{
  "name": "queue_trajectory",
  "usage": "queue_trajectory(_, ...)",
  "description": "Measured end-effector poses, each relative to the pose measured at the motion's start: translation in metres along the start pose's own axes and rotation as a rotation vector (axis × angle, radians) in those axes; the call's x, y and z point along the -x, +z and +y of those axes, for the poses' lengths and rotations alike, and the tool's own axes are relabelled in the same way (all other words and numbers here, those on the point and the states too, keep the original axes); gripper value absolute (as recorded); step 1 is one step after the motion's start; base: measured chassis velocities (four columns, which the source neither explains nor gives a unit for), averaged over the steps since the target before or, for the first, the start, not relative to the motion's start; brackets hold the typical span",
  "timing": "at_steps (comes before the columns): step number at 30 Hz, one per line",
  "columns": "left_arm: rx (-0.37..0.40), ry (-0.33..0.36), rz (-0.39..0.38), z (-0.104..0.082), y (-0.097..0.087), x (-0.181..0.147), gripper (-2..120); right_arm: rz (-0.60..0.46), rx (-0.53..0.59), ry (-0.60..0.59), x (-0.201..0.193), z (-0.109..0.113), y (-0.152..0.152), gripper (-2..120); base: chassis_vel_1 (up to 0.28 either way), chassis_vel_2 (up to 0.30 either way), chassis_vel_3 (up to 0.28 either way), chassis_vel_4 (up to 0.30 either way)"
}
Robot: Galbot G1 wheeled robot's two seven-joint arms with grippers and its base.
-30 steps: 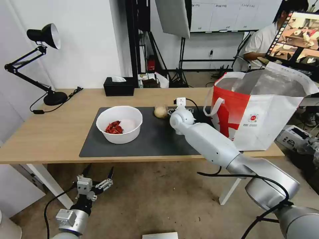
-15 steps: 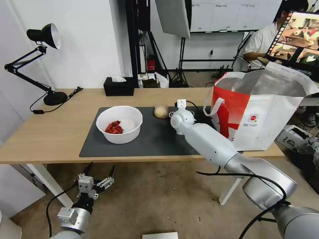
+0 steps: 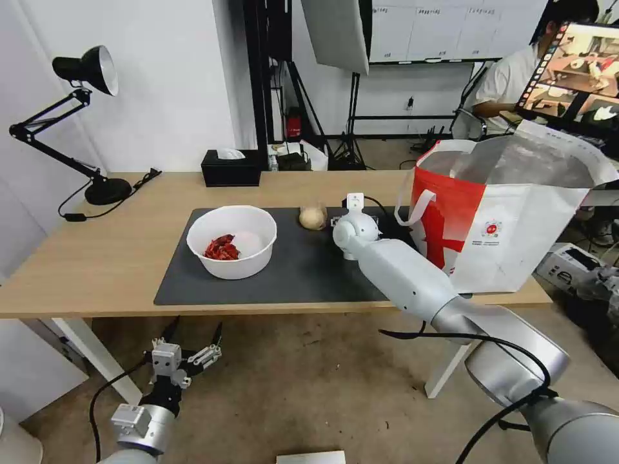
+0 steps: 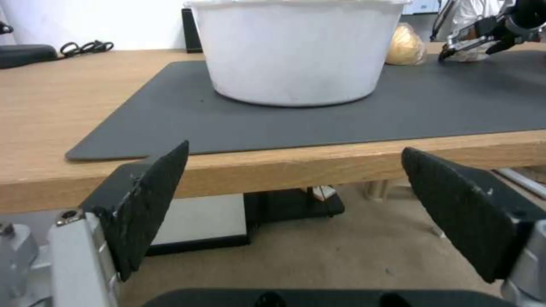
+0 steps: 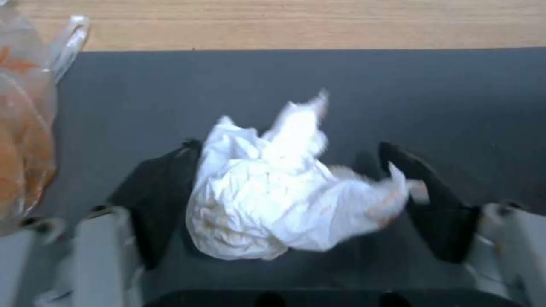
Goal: Pick up the trash from the table and place it into the takeout bag.
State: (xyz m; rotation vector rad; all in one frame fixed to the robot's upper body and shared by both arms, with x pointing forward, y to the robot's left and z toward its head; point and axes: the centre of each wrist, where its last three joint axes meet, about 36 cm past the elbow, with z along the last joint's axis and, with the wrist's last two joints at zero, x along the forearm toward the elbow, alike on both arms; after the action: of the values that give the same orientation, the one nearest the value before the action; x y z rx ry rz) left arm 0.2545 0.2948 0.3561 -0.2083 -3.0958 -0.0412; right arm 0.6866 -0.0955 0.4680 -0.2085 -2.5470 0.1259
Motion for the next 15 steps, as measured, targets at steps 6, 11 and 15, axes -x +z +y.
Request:
queue_trajectory(6, -0.005, 0.003, 0.006, -0.003, 0.002, -0.002, 100, -0.012, 0.007, 0.001, -0.001, -0.003, 0.004, 62, 0.000, 0.000, 0.000, 0.000)
queue_trajectory(11, -0.006, 0.006, 0.008, -0.005, 0.003, -0.003, 100, -0.025, 0.005, -0.002, -0.007, -0.007, 0.008, 43, 0.000, 0.000, 0.000, 0.000)
queue_trajectory(15, -0.007, 0.008, 0.008, -0.005, 0.003, -0.003, 100, -0.030, 0.006, -0.001, -0.010, -0.008, 0.011, 32, 0.000, 0.000, 0.000, 0.000)
